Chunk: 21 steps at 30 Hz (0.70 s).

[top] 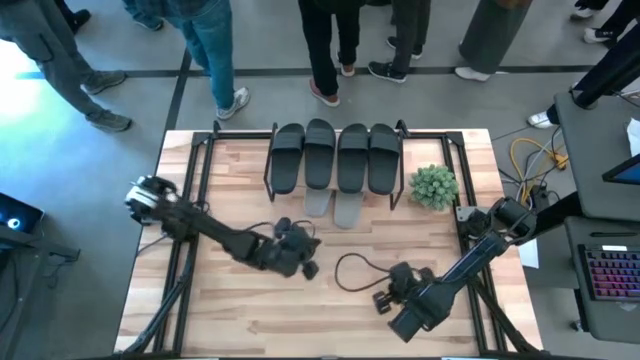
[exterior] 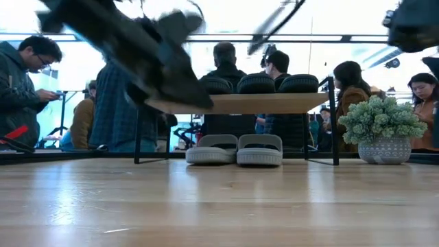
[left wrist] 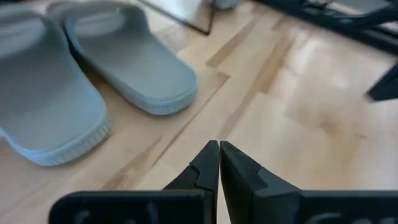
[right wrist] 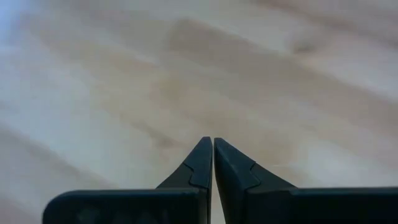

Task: Pick and place slides into the shelf
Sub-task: Adjust the gray slides under the shelf

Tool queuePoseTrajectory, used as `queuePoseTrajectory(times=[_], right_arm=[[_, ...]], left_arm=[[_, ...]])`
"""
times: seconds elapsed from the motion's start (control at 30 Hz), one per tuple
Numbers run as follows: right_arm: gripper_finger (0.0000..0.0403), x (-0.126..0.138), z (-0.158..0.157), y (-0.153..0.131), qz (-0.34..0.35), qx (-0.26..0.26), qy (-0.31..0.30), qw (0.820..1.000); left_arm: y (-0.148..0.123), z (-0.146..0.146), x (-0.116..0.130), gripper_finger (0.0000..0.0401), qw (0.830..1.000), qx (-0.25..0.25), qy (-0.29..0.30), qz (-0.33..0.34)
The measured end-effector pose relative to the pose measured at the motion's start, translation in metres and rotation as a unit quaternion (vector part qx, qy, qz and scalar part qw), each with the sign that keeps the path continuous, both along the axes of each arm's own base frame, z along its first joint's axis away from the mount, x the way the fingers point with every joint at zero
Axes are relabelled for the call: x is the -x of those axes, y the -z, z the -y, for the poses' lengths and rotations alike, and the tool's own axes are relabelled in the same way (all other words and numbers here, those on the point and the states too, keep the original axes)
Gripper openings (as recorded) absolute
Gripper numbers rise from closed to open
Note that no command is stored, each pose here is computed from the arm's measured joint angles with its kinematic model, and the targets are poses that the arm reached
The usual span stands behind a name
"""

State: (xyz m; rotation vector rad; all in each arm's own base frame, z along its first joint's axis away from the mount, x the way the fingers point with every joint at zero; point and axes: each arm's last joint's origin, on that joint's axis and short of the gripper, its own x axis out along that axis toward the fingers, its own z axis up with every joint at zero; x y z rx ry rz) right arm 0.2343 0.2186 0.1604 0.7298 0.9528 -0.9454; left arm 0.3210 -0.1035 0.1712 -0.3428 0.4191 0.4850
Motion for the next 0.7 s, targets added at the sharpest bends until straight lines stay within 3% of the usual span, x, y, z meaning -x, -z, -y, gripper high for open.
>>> queuePoseTrajectory(times=[0.23, 0.7], right_arm=[[0.0008, -0.03, 0.008, 0.0, 0.057, -0.047, -0.001, 0.997], [0.0008, -0.061, 0.044, -0.008, 0.098, 0.026, 0.027, 0.995]], left_arm=[[-0.035, 0.018, 0.044, 0.0, 0.999, 0.001, 0.043, 0.016], [-0.033, 0.016, 0.131, 0.0, 0.991, 0.053, 0.11, 0.054]])
